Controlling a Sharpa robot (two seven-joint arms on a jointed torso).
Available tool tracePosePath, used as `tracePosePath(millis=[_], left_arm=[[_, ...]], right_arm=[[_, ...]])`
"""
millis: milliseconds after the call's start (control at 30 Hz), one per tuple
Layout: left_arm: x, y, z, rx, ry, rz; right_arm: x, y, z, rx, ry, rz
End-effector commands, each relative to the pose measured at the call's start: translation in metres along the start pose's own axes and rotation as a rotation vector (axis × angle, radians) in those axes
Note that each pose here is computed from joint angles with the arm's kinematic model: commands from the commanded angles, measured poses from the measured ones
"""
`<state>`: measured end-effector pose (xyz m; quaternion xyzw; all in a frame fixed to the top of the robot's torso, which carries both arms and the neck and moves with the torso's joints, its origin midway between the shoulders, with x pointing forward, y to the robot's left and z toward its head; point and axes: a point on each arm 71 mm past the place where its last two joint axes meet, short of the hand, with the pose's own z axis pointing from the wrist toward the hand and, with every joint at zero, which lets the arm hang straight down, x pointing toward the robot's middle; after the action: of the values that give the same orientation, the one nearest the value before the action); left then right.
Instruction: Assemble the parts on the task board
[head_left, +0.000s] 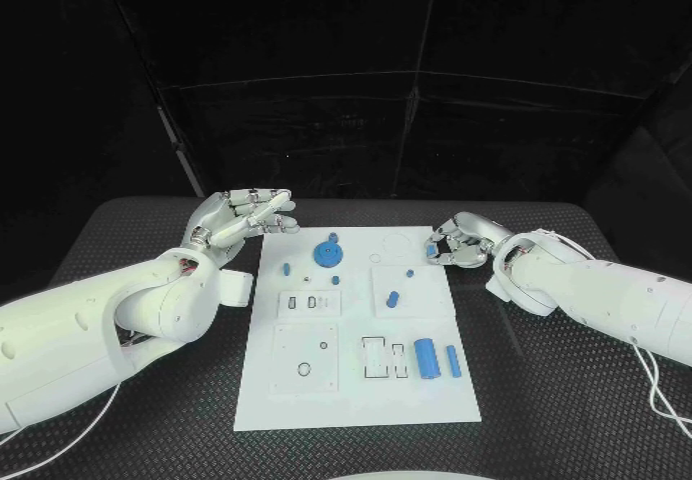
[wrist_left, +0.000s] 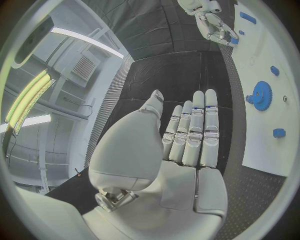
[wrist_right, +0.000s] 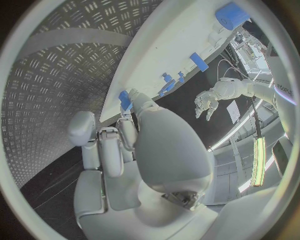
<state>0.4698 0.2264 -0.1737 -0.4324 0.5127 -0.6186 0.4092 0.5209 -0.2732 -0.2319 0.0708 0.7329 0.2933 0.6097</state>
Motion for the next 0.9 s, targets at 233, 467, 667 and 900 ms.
tracePosePath(millis=[233,467,667,900], left_arm=[[0.0008,-0.0009,0.0006,0.004,0.009,-0.004],[0.0005,-0.0011,0.0002,0.003,0.007,-0.003],[0.0007,-0.0015,-0.0003,0.003,0.007,-0.003],[0.0012,-0.0018,-0.0006,0.004,0.008,-0.003]], right_arm=[[-0.003,0.009,-0.005,0.002,-0.049,0.002],[-0.004,0.036,-0.011,-0.028,-0.059,0.030],[0.004,0.077,-0.013,-0.072,-0.050,0.044],[0.020,0.116,-0.009,-0.110,-0.020,0.059]])
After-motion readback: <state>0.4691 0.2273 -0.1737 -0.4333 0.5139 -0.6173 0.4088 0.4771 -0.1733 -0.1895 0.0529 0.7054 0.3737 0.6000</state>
